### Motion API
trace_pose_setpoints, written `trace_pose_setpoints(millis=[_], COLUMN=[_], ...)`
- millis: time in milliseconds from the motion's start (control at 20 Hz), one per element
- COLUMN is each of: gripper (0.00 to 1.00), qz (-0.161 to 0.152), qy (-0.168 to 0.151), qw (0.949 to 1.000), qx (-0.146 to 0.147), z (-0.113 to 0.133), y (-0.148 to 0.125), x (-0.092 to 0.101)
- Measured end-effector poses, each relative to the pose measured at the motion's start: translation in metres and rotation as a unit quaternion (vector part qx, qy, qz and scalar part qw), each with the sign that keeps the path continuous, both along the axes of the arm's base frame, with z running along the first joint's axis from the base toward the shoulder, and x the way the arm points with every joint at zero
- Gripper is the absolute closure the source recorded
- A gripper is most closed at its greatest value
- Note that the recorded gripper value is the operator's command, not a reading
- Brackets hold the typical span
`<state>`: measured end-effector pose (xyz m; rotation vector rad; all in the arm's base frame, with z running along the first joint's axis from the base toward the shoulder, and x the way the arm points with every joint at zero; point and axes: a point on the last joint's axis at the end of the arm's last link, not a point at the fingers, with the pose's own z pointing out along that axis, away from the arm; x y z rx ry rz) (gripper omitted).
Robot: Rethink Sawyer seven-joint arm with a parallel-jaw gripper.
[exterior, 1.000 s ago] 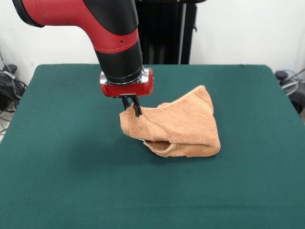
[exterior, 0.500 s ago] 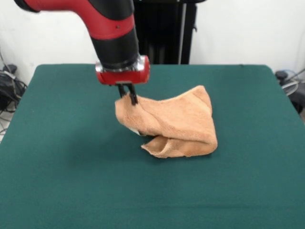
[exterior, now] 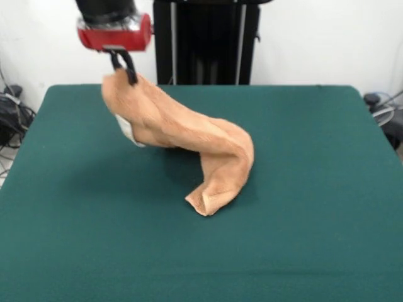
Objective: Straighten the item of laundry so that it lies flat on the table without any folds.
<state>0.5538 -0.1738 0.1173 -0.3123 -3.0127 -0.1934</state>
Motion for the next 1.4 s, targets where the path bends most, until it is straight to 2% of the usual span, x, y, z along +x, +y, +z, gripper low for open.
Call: trace_pose_setpoints(millis=[200, 450, 750, 1000, 1150, 1250, 1350, 1400], gripper=[1.00, 1.00, 1.00, 1.00, 1.00, 1.00, 1.00, 1.00], qz=[-0.018, -0.031, -0.028, -0.023, -0.026, -0.033, -0.036, -0.042], qy=[0.004, 0.010, 0.021, 0.040, 0.052, 0.061, 0.062, 0.060], qw=[0.9998, 0.9995, 0.9992, 0.9987, 0.9981, 0.9975, 0.9974, 0.9973], qx=[-0.004, 0.006, 0.018, 0.019, 0.019, 0.014, 0.011, 0.004], z=[0.012, 0.006, -0.003, 0.002, 0.009, 0.016, 0.017, 0.019], y=[-0.023, -0.037, -0.039, -0.049, -0.060, -0.082, -0.092, -0.107], x=[-0.008, -0.013, -0.008, -0.006, -0.006, -0.007, -0.008, -0.008])
